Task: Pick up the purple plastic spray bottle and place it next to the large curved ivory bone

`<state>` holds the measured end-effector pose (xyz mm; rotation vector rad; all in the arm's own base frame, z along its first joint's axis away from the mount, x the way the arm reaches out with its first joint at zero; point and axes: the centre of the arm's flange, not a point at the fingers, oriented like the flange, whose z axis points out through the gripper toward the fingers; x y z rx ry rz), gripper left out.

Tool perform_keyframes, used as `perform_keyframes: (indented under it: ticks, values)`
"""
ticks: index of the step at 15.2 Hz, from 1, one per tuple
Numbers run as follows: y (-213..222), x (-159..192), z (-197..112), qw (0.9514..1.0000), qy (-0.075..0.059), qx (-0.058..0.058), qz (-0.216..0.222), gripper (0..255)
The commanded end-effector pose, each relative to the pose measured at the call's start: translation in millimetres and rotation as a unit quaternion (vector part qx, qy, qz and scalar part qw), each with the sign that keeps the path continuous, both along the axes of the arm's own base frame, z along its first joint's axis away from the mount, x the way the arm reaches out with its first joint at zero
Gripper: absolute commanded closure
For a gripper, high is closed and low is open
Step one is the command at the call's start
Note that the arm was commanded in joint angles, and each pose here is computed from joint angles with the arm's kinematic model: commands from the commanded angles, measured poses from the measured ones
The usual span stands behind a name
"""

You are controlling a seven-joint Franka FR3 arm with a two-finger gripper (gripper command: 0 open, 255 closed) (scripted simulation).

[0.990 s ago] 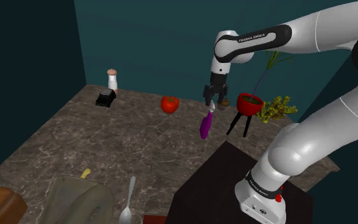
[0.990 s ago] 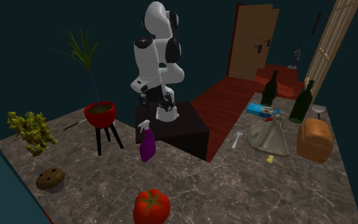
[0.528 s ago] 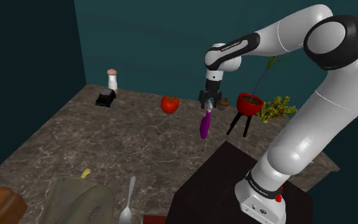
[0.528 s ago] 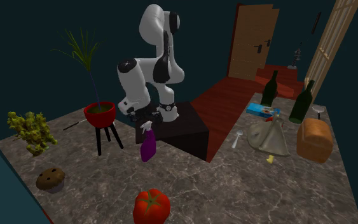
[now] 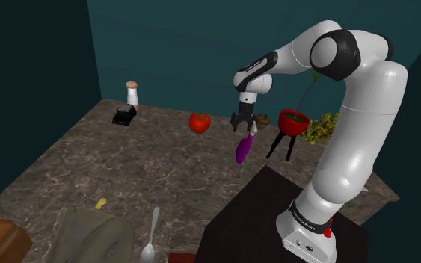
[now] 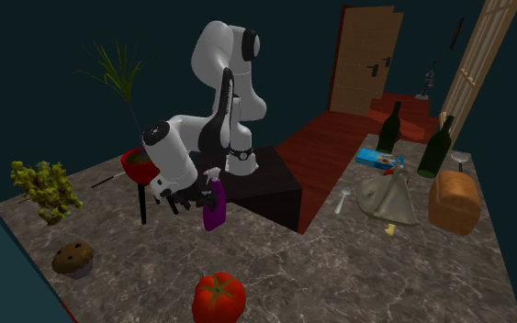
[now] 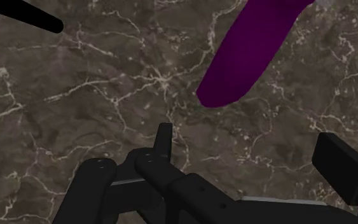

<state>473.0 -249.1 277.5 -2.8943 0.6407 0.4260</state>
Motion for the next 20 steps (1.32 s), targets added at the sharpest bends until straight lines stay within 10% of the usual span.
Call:
perform_keyframes:
  ticks: [1, 14, 15, 20]
  values:
    - [-3, -2, -12, 1.0, 0.003, 0.002, -0.002, 0]
    - [4, -9, -40, 1.0, 0.003, 0.002, -0.002, 0]
    - [4, -9, -40, 1.0, 0.003, 0.002, -0.002, 255]
    - [4, -9, -40, 1.0, 0.003, 0.002, -0.002, 255]
